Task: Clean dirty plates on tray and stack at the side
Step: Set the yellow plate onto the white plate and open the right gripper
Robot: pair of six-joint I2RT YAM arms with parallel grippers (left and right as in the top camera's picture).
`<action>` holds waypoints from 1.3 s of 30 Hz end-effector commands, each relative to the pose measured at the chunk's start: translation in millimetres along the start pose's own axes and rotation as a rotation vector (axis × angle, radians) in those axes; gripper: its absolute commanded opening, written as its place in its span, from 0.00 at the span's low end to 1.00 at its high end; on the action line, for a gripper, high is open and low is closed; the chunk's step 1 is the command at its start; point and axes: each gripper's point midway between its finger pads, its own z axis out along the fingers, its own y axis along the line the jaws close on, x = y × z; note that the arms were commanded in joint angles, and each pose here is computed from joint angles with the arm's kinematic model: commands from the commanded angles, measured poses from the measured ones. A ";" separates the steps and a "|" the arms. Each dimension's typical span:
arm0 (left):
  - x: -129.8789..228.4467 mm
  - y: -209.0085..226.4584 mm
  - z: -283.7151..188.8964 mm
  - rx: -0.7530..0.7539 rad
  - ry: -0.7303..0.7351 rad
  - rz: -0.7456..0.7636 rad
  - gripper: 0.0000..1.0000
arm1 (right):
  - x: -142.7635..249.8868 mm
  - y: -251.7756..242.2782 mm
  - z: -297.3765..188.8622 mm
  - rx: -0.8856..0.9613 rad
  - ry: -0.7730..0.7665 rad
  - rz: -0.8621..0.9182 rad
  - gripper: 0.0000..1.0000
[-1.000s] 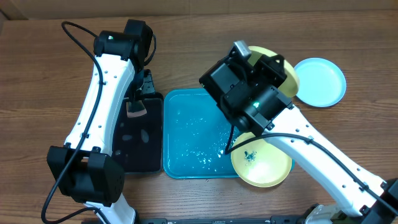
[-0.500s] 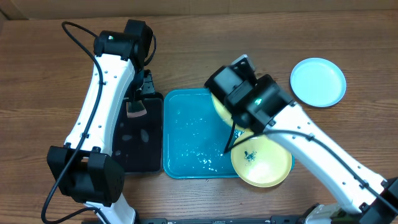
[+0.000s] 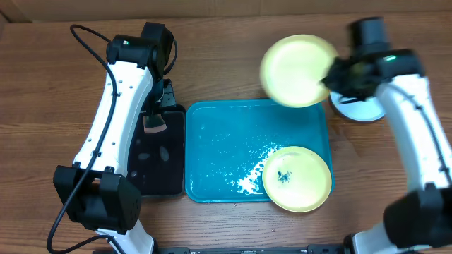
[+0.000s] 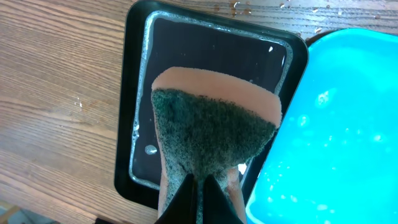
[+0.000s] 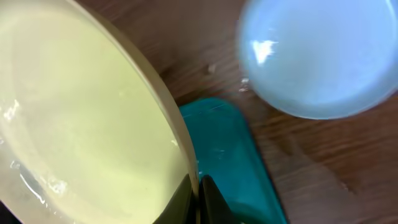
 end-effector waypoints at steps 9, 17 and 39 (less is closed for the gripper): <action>0.2 -0.1 3.9 -0.001 0.010 0.018 0.04 | -36.0 -127.6 60.8 -0.016 0.138 0.372 0.04; 1.3 0.4 3.9 -0.003 0.014 0.019 0.04 | -32.4 -154.9 102.9 0.019 0.198 0.447 0.04; 0.6 0.2 3.9 -0.002 0.012 0.030 0.04 | -29.6 -176.4 96.3 -0.039 0.242 0.502 0.96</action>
